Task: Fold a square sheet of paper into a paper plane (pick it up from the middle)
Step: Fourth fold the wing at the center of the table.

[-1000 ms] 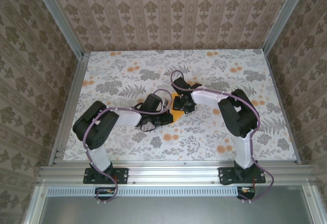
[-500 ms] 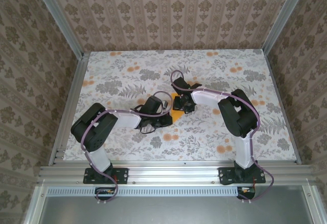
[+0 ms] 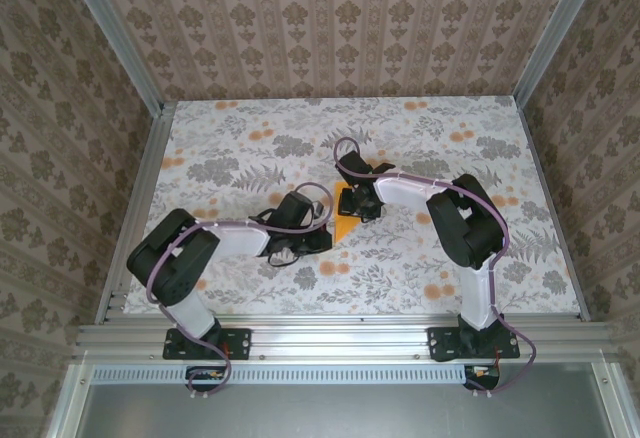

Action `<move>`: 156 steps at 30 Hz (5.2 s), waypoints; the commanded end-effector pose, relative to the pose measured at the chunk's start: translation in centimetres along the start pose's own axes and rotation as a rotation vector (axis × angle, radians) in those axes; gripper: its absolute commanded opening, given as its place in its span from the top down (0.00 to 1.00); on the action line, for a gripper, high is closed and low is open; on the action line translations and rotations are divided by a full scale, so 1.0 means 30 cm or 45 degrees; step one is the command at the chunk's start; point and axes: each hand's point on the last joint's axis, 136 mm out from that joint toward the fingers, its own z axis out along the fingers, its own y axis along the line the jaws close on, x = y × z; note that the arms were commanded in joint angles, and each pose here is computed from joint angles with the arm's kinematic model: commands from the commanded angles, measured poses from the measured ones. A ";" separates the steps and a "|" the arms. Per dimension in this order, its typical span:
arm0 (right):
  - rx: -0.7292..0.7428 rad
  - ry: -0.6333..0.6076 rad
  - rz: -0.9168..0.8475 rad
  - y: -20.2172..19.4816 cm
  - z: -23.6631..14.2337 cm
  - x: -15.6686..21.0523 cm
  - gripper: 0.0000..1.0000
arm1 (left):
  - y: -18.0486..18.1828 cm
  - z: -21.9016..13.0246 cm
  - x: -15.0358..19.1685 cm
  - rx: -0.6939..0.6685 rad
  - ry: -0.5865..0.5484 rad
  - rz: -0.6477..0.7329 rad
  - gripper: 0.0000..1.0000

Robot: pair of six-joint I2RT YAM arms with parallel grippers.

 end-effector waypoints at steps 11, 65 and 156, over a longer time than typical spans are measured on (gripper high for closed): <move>0.489 0.341 0.016 -0.350 0.214 0.285 0.51 | -0.100 0.030 -0.148 0.180 -0.124 -0.058 0.97; -0.608 -0.031 0.069 0.122 -0.226 -0.014 0.66 | 0.139 0.151 0.004 -0.144 0.118 -0.139 1.00; -0.480 -0.163 0.191 -0.088 0.093 -0.450 0.99 | 0.196 0.113 0.141 -0.231 0.278 -0.108 1.00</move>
